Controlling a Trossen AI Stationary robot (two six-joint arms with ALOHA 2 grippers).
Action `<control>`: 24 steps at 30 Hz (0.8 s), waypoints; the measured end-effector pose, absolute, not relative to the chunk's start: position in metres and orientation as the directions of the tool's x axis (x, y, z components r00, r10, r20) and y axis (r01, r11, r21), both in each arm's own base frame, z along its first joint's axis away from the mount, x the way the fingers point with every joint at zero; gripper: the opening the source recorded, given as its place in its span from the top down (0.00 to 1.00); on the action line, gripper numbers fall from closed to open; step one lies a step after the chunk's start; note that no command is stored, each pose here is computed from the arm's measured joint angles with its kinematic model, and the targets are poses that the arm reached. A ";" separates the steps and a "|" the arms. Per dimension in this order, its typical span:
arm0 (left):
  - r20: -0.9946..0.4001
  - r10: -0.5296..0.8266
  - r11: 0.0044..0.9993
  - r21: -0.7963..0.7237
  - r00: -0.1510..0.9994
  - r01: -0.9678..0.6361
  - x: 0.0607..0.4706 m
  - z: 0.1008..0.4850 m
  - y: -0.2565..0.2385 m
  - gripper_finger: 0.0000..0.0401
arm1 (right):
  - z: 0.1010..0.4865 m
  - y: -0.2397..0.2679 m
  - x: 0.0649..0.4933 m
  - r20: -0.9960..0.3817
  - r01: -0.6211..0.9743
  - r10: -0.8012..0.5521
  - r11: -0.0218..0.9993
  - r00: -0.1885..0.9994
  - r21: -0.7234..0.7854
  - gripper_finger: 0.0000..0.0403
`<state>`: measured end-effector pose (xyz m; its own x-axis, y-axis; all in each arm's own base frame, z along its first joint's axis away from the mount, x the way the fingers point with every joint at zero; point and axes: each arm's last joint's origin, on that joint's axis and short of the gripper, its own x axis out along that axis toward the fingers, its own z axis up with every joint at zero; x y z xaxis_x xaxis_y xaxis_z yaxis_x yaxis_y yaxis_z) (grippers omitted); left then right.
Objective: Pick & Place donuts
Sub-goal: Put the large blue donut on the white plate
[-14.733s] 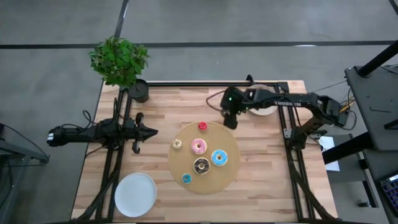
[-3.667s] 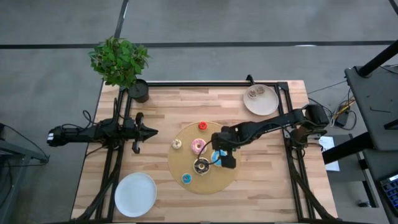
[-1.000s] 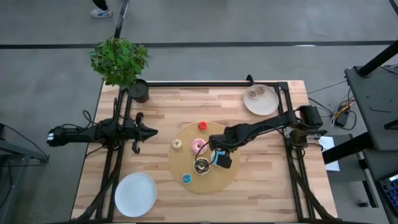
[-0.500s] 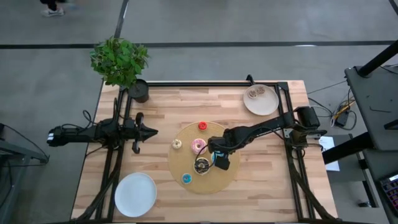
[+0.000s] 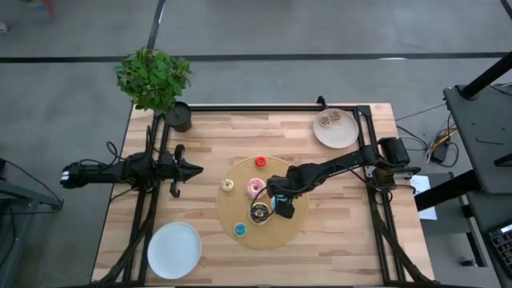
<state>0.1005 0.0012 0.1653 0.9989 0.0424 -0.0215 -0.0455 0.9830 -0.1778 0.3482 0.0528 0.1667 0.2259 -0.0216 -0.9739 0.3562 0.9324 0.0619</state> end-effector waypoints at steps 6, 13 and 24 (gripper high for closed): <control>-0.022 0.043 0.983 -0.178 0.999 -0.046 0.101 0.165 0.001 1.00 | 0.164 0.053 0.347 -0.975 0.357 -0.022 0.932 0.222 0.060 0.19; -0.022 0.043 0.983 -0.178 0.999 -0.046 0.101 0.165 0.001 1.00 | 0.160 0.052 0.346 -0.973 0.357 -0.020 0.932 0.231 0.065 0.19; -0.022 0.043 0.983 -0.178 0.999 -0.046 0.101 0.165 0.001 1.00 | 0.153 0.050 0.342 -0.975 0.367 -0.021 0.928 0.223 0.064 0.19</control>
